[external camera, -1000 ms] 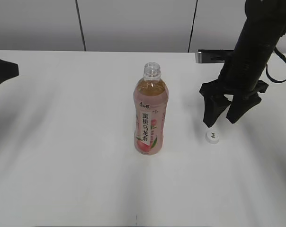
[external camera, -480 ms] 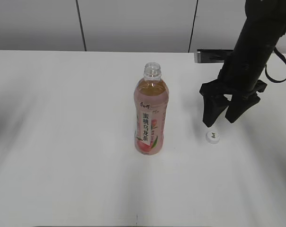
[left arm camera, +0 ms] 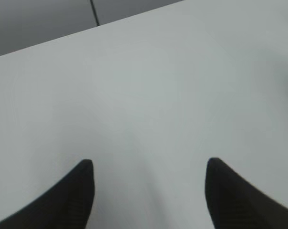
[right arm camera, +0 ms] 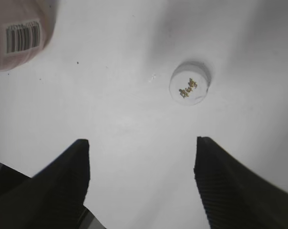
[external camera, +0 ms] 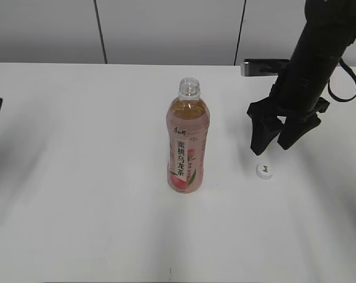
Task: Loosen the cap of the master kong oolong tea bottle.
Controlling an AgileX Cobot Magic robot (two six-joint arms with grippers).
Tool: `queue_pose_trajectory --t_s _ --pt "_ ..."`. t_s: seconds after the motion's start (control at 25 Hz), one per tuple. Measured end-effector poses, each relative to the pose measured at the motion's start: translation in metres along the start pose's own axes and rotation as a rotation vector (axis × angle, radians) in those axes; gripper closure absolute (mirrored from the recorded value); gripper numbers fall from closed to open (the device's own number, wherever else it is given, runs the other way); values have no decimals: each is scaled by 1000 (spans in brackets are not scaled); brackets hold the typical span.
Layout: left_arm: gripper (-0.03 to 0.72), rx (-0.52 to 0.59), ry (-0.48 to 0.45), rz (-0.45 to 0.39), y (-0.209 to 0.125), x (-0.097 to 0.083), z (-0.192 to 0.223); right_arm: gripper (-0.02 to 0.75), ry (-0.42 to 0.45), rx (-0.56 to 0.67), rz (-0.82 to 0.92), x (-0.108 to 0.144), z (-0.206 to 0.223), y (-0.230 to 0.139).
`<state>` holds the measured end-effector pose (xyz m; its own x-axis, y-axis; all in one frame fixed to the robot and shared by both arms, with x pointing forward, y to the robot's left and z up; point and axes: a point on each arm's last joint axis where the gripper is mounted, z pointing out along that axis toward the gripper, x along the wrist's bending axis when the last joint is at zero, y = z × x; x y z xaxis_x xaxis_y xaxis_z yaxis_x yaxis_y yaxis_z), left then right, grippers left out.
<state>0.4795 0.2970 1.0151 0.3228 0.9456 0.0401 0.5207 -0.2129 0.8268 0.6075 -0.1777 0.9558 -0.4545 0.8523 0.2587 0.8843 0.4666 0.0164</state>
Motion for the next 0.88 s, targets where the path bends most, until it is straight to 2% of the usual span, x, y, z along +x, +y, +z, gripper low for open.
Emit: queue_pose_trajectory --t_s 0.16,0.32,0.48,0.52,0.56,0.6,0.72,0.76,0.8,0.88 --pt "246 16 120 99 -2 11 -1 224 -3 -9 -3 0 0 1" --pt "272 31 195 183 -2 18 -2 224 -6 -16 -4 -1 0 1" --pt "300 69 234 449 -2 22 -2 224 -10 -28 -7 -1 0 3" --pt "302 76 240 490 -2 22 -2 224 -8 -31 -6 -1 0 3" --pt "303 80 250 506 -2 23 -3 224 -7 -33 -6 -1 0 3" --pt "304 82 278 481 -2 26 -3 224 -5 -34 -5 0 0 3" --pt "305 130 454 346 -5 41 -9 224 -1 -35 -4 0 0 3" --pt "305 168 519 344 -7 46 -12 224 -1 -35 -5 0 0 3" --pt "305 217 575 380 -9 50 -15 224 -2 -36 -6 0 0 3" --pt "309 273 609 415 -10 47 -16 224 4 -43 -3 0 0 4"
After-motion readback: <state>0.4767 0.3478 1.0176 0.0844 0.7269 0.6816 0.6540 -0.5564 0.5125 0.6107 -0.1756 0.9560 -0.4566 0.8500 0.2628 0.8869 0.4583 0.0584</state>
